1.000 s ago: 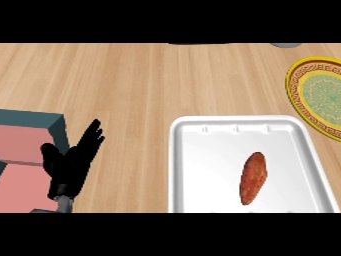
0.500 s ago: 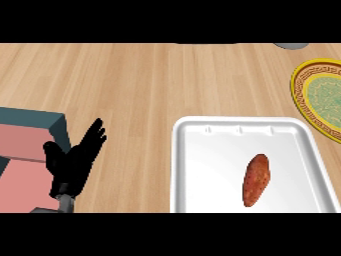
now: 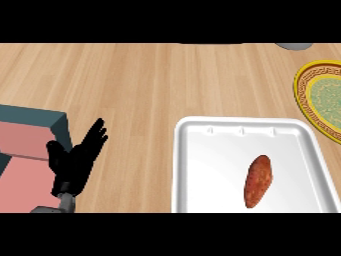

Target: Pick the sweet potato from the tray and place it in the plate

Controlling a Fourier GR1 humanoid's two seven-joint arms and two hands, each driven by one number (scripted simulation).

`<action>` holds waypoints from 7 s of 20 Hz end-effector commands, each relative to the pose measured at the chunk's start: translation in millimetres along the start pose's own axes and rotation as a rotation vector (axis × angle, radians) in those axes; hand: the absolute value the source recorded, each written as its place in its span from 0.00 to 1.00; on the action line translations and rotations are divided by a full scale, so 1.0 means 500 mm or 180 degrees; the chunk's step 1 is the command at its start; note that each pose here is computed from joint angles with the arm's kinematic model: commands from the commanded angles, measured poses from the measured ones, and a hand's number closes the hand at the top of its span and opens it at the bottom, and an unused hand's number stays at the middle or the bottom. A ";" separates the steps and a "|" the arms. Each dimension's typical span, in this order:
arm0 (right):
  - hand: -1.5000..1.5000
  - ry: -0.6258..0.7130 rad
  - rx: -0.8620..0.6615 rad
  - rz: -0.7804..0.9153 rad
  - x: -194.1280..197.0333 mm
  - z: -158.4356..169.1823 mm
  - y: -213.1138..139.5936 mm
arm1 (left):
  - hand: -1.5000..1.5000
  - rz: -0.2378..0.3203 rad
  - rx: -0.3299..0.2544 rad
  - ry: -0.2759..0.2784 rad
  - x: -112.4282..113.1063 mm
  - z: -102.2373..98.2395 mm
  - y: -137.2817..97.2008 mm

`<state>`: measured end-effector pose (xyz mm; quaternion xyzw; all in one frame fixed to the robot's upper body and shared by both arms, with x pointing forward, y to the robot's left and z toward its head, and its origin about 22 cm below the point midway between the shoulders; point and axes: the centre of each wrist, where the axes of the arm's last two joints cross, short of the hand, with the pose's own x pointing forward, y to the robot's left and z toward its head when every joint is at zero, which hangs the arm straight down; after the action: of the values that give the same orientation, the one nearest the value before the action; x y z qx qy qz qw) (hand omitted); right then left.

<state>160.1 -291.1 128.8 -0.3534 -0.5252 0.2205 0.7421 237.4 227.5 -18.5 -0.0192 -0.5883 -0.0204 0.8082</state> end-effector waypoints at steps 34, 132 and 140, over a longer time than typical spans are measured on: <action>0.00 0.0516 0.0572 0.0556 0.018 -0.072 0.222 | 0.50 0.0028 0.0181 0.0209 -0.007 -0.019 0.044; 0.00 0.1255 -0.4076 -0.1905 -0.186 -0.371 0.052 | 0.50 0.0020 0.0197 0.0261 -0.031 -0.013 0.019; 0.00 0.1270 -0.3751 -0.1748 -0.180 -0.285 0.113 | 0.50 0.0021 0.0239 0.0183 -0.028 -0.021 0.035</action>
<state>272.0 -373.5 -1.1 -0.5894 -0.4854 -0.3817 0.5208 234.2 245.2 -28.3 0.0066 -0.5778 0.0012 0.8162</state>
